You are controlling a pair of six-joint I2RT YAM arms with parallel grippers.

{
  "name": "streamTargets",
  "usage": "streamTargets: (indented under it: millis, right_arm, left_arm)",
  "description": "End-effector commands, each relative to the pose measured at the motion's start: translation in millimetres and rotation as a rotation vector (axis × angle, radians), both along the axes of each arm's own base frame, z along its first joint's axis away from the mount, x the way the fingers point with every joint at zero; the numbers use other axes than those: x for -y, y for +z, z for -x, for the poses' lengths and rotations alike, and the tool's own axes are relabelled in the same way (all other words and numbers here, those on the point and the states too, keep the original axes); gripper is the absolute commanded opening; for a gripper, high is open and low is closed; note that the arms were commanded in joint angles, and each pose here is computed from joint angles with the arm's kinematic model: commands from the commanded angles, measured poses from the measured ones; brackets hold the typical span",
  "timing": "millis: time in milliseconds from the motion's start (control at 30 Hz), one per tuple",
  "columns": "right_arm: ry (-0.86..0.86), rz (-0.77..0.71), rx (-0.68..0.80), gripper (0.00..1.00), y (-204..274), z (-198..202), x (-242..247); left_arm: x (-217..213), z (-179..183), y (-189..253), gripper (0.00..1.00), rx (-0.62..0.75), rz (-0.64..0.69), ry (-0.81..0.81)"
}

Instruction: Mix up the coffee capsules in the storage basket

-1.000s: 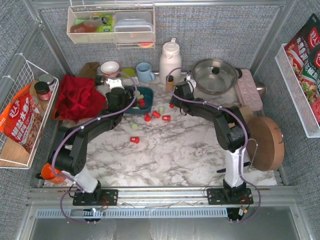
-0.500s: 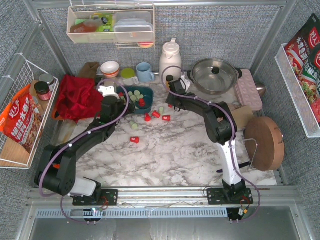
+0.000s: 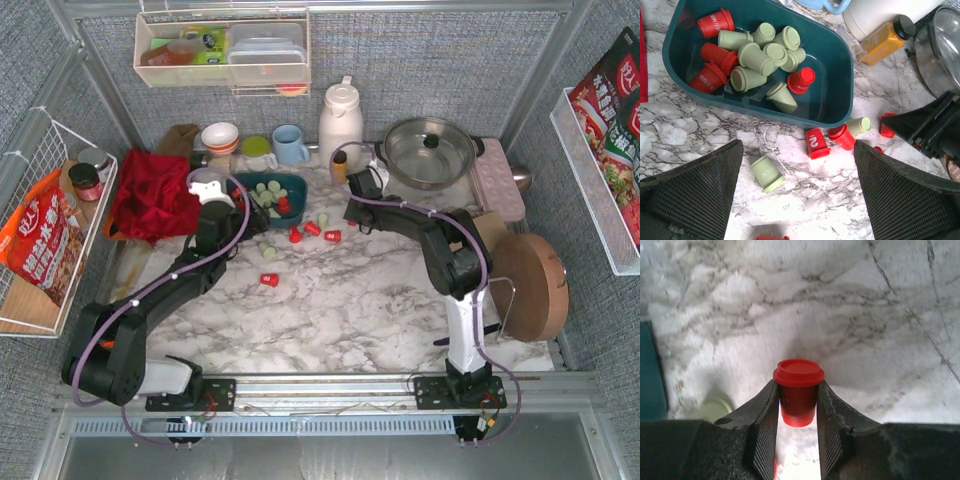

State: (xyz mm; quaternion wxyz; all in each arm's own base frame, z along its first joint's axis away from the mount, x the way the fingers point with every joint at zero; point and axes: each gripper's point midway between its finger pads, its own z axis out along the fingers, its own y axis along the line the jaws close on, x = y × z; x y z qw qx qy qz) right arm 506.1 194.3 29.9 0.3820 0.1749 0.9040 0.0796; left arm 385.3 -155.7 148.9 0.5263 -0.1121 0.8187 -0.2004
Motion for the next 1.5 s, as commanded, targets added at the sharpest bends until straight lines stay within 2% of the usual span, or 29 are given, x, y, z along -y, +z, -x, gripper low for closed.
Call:
streamTargets:
  millis: [0,67,200,300,367,600,800,933,1200,1467]
  right_arm:
    - [0.145,-0.012,0.102,0.21,31.9,7.7,-8.6]
    - [0.214,-0.023,0.161,0.21,50.4,14.6,-12.9]
    - [0.395,-0.020,0.280,0.21,82.8,41.1,-20.6]
    - [0.500,-0.023,0.390,0.21,105.9,60.3,-24.4]
    - [0.575,-0.020,0.439,0.21,100.4,84.3,-23.7]
    - [0.806,0.025,0.801,0.21,128.9,126.3,-36.8]
    - [0.987,0.105,1.101,0.21,150.5,156.0,-53.6]
    - [1.055,0.144,1.144,0.21,152.3,166.5,-63.3]
    - [1.140,0.181,1.214,0.21,160.9,181.0,-74.1]
    - [1.169,0.200,1.228,0.22,159.4,185.2,-78.0]
  left_arm:
    - [10.0,1.6,15.3,0.99,0.059,0.077,-0.037]
    - [14.9,4.1,20.2,0.99,0.083,0.106,-0.061]
    - [38.9,10.7,35.4,0.99,0.133,0.135,-0.214]
    - [62.2,15.3,44.9,0.95,0.143,0.164,-0.329]
    - [80.7,20.0,48.4,0.92,0.141,0.178,-0.400]
    - [150.6,45.9,68.8,0.85,0.159,0.158,-0.648]
    - [176.6,67.9,69.1,0.79,0.102,0.195,-0.772]
    - [184.8,81.1,57.8,0.75,0.042,0.201,-0.819]
    - [186.4,92.9,36.1,0.73,-0.050,0.208,-0.820]
    - [192.4,93.2,30.8,0.60,-0.080,0.234,-0.830]
